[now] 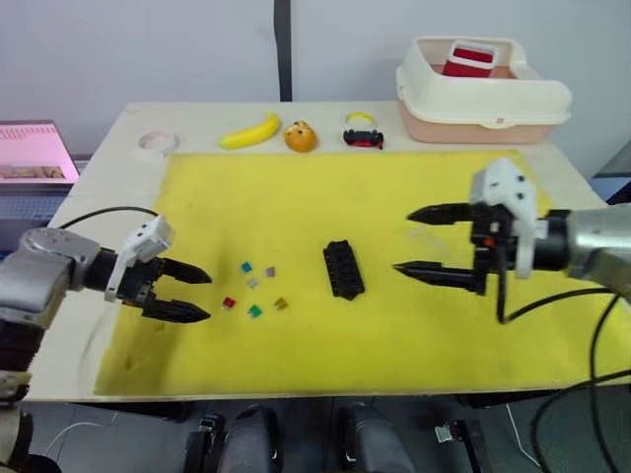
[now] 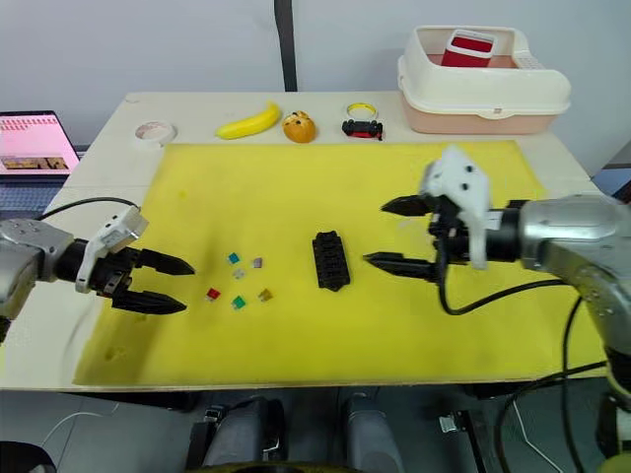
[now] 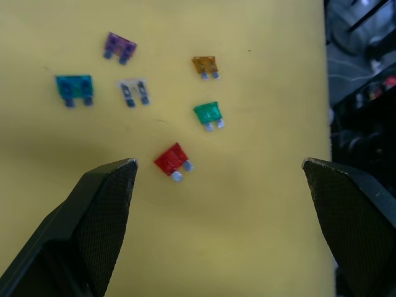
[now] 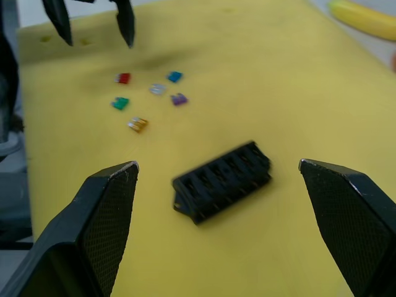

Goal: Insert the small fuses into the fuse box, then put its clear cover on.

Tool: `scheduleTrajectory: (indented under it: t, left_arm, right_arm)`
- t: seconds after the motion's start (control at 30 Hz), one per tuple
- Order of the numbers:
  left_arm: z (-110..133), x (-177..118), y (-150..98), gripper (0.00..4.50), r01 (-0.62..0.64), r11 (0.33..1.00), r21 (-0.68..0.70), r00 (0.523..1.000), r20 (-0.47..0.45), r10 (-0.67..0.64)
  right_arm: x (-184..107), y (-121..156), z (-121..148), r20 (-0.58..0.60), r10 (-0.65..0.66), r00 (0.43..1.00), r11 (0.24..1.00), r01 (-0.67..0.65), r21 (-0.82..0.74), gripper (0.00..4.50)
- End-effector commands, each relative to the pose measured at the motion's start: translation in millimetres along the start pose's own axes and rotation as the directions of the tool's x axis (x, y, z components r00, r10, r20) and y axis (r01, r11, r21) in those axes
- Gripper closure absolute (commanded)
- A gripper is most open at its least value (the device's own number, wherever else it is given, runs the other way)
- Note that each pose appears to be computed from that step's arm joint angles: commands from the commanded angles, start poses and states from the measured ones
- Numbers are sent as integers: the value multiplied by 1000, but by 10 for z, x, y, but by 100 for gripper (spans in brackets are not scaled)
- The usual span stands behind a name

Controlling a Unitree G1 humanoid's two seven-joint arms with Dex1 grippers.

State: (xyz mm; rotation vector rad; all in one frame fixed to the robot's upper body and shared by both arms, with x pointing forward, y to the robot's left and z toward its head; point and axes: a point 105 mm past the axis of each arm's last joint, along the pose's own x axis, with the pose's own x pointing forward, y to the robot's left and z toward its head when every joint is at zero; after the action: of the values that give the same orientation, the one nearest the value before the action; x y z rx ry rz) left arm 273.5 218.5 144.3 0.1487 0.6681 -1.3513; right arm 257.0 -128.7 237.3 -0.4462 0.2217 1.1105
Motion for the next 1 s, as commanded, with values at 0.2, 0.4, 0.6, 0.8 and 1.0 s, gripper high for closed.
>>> scheduleTrajectory:
  t: [0.2,0.4,0.6,0.8,1.0]
  left_arm:
    - [2,-39,-28,0,55,949,-312,998,47,-42]
    - [-73,-4,-107,0,97,882,-462,994,87,-64]
    - [-108,70,-56,0,89,848,-522,993,117,-32]
    - [-122,150,62,0,76,830,-553,988,152,10]
    - [-145,220,112,0,73,832,-550,987,158,18]
  right_arm:
    - [113,139,218,14,48,999,995,-47,-86,8]
    - [113,147,222,7,50,999,995,-49,-90,8]
    - [111,170,262,5,68,998,992,-67,-105,8]
    - [109,248,312,4,122,993,988,-121,-100,8]
    - [124,329,300,-7,170,985,982,-170,-80,8]
